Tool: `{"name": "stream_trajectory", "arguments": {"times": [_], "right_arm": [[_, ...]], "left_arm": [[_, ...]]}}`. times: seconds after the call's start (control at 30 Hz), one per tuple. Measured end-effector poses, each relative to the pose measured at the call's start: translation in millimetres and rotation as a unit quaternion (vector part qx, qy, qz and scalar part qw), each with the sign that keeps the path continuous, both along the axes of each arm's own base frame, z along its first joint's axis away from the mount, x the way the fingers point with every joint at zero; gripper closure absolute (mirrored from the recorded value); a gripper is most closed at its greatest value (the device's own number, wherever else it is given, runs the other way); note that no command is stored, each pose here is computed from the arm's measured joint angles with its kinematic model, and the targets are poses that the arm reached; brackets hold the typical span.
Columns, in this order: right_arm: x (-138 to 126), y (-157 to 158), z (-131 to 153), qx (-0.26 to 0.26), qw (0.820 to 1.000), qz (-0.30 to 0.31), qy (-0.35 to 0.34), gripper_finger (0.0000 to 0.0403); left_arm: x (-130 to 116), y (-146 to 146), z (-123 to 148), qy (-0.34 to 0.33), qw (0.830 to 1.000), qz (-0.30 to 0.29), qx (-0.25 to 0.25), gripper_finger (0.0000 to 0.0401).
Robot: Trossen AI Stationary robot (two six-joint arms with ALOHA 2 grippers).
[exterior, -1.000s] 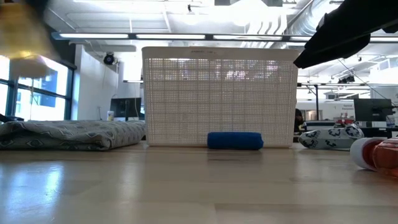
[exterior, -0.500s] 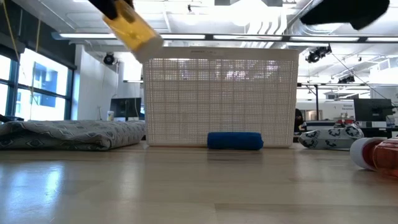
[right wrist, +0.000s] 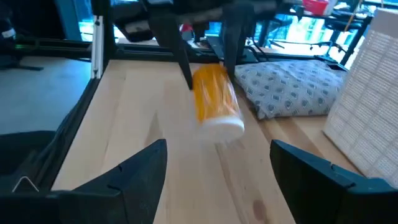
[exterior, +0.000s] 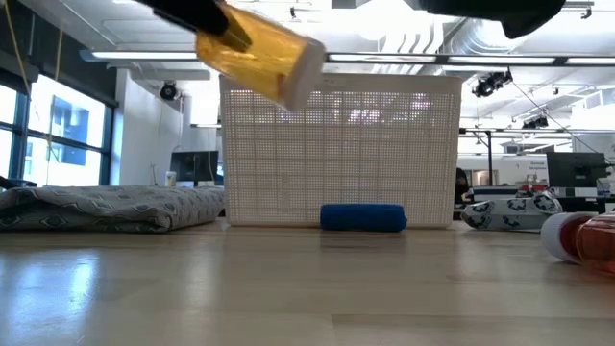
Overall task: Pick & place medical supplies in basket/bin
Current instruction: Put the light orange pill bottle into the white bin
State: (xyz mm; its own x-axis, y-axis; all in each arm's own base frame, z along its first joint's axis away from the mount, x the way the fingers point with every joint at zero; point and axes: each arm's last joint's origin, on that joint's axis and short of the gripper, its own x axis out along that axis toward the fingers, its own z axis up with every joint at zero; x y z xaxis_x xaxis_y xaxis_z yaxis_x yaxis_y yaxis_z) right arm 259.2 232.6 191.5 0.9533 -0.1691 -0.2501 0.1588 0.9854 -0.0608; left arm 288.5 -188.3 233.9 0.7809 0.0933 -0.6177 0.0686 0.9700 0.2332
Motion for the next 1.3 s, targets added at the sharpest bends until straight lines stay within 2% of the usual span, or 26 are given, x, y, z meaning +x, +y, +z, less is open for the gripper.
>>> {"name": "stream_trajectory", "arguments": {"times": [0.17, 0.4, 0.57, 0.7, 0.83, 0.93, 1.1, 1.3], "right_arm": [[1, 1, 5, -0.005, 1.000, 0.002, -0.014, 0.0128], [11, -10, 4, 0.028, 1.000, 0.002, -0.007, 0.0128], [18, -17, 5, 0.028, 1.000, -0.005, -0.011, 0.0128], [29, -29, 8, 0.024, 0.999, -0.014, -0.021, 0.0128], [41, -43, 11, 0.029, 0.999, 0.002, -0.025, 0.0128], [46, -49, 13, 0.024, 0.999, 0.007, -0.027, 0.0128], [50, -55, 14, 0.021, 0.999, 0.002, -0.033, 0.0128], [49, -56, 6, 0.071, 0.997, 0.005, -0.002, 0.0128]], "left_arm": [[-4, 3, -20, -0.047, 0.999, -0.009, -0.022, 0.0193], [-18, 15, -28, -0.150, 0.987, -0.037, -0.045, 0.0165], [-28, 37, -36, -0.205, 0.974, -0.061, -0.077, 0.0192], [-31, 51, -35, -0.248, 0.959, -0.090, -0.107, 0.0190], [-31, 58, -37, -0.254, 0.956, -0.098, -0.113, 0.0159], [-32, 57, -39, -0.252, 0.956, -0.104, -0.109, 0.0152], [-32, 57, -38, -0.254, 0.956, -0.102, -0.108, 0.0183], [-32, 58, -43, -0.231, 0.963, -0.094, -0.105, 0.0233]]}}
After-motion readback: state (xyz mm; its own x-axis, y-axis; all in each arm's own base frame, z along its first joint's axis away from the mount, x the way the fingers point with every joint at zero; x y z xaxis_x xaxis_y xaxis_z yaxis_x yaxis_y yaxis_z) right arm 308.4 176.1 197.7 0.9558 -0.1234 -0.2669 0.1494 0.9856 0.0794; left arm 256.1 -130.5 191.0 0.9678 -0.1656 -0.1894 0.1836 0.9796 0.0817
